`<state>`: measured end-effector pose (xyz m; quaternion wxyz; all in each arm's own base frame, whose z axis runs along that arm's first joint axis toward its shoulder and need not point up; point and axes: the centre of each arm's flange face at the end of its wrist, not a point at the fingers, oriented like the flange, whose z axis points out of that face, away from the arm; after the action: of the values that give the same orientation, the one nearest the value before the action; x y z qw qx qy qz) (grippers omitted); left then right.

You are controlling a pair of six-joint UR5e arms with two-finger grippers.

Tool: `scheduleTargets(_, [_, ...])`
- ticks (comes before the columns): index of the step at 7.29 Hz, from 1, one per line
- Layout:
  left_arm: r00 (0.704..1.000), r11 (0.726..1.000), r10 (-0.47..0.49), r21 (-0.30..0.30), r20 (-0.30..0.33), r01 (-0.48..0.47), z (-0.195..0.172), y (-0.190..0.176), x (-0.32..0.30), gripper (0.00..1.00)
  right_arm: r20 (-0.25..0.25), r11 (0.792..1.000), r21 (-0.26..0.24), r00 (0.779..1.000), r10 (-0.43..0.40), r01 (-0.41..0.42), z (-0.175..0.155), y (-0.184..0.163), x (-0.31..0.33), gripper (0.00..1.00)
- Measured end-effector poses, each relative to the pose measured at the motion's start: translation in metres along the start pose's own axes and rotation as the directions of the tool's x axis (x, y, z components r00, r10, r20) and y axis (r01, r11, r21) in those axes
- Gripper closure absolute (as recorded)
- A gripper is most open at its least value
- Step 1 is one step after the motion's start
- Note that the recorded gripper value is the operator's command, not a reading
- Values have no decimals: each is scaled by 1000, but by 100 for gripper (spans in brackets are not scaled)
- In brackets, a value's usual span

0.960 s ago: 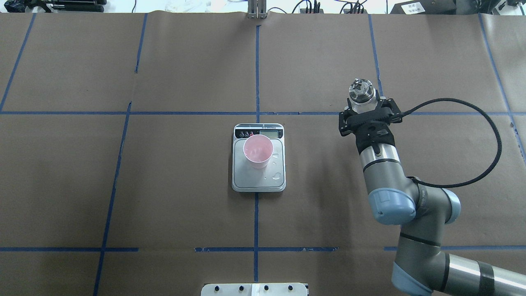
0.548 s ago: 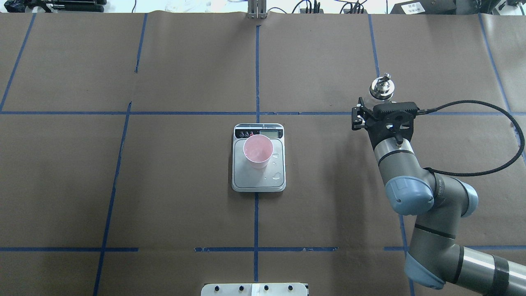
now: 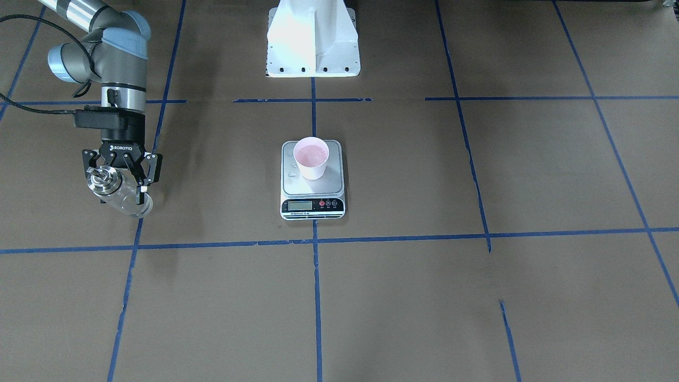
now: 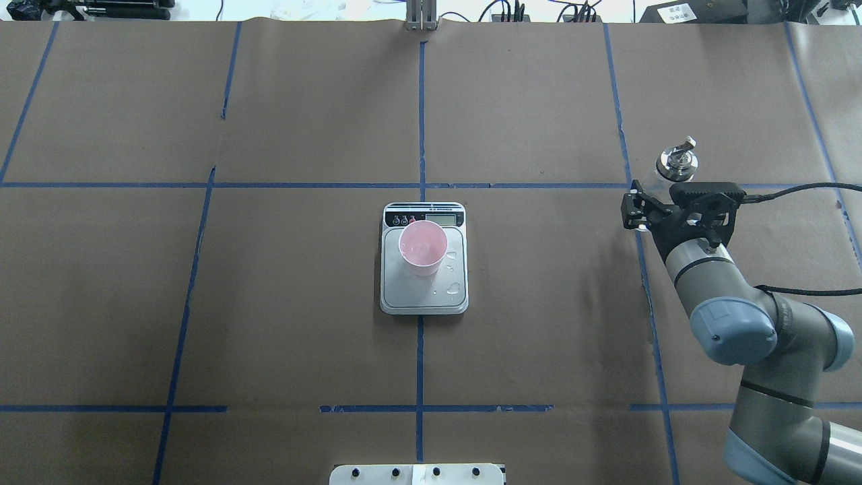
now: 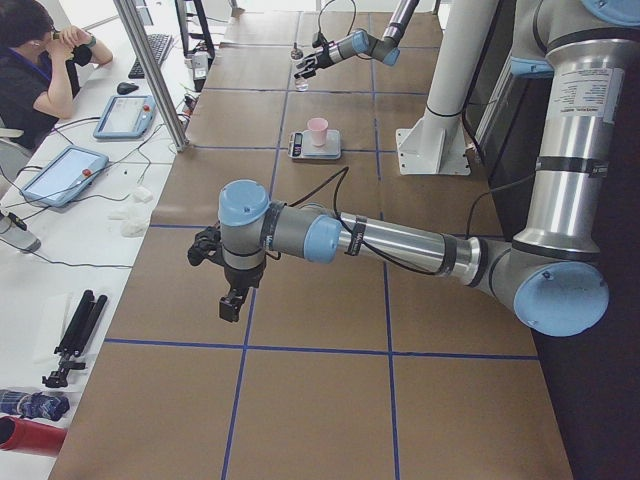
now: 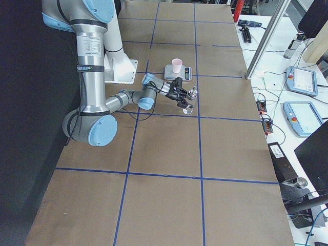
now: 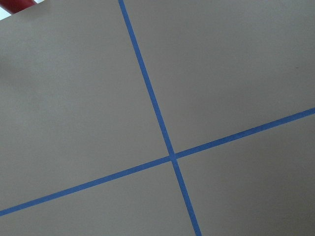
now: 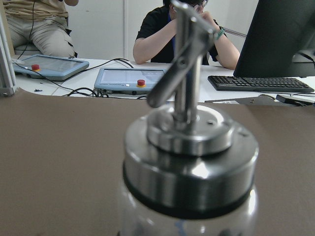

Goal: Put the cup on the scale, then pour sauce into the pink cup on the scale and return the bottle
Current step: 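Turn the bottle upright and carry it back with the right gripper, then lower the bottle onto the table with the right gripper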

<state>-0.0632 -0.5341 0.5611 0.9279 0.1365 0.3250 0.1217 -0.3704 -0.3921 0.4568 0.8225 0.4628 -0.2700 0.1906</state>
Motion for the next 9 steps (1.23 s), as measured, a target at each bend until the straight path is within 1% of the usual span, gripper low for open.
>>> scheduleTargets(2, [1000, 1000, 0, 0, 0, 0, 0, 0, 0, 0, -24, 999, -20, 999, -27, 27, -1, 8, 15, 100])
scheduleTargets(3, [1000, 1000, 0, 0, 0, 0, 0, 0, 0, 0, -26, 999, -25, 999, -33, 33, -1, 11, 16, 100])
scheduleTargets(7, [1000, 1000, -4, -7, 0, 4, 4, 1, -3, 0, 6, 998, -49, 999, -37, 37, -12, 26, 2, 100])
scheduleTargets(9, [1000, 1000, -6, -10, 0, 6, 5, 1, -3, 0, 14, 998, -56, 999, -40, 41, -15, 31, -1, 100])
